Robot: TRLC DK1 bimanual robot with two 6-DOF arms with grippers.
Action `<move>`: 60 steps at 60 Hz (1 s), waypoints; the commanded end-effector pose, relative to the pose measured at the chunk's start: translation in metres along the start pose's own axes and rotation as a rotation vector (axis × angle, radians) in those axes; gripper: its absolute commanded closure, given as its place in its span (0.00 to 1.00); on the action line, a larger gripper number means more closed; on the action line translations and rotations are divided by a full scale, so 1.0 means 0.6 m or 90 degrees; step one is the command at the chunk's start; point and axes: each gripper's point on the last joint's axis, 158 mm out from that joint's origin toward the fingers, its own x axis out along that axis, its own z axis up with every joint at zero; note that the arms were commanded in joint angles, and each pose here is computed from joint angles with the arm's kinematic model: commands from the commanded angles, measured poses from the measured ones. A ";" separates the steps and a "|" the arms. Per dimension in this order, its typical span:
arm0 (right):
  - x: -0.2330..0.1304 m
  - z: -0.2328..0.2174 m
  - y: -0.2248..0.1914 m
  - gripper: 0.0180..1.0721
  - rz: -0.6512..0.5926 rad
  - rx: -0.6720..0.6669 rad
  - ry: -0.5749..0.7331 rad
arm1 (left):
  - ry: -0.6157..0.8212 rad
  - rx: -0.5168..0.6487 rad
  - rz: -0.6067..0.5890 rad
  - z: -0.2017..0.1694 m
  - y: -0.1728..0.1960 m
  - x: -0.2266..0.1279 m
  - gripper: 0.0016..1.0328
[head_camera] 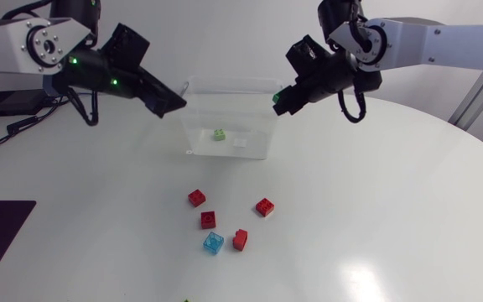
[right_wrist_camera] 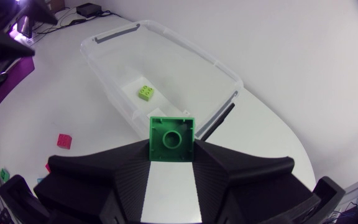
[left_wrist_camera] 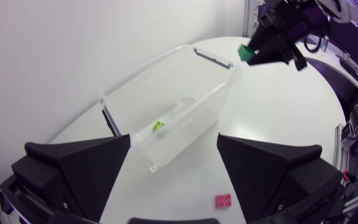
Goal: Place the duplo bricks in the container
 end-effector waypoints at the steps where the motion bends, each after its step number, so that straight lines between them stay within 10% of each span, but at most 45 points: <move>1: 0.026 -0.002 0.002 0.73 0.009 0.011 0.016 | 0.043 0.018 -0.045 -0.058 -0.051 0.004 0.05; 27: 0.089 0.037 0.005 0.71 0.015 0.002 0.004 | 0.158 0.049 -0.156 -0.221 -0.175 0.043 0.05; 31: 0.099 0.034 0.001 0.52 0.010 0.002 0.008 | 0.169 0.053 -0.167 -0.231 -0.186 0.052 0.05; 36: 0.102 0.033 -0.003 0.03 0.001 0.001 0.013 | 0.184 0.056 -0.173 -0.243 -0.193 0.064 0.05; 60: -0.008 0.036 0.019 0.04 -0.004 -0.016 -0.015 | 0.225 0.059 -0.160 -0.274 -0.178 0.139 0.07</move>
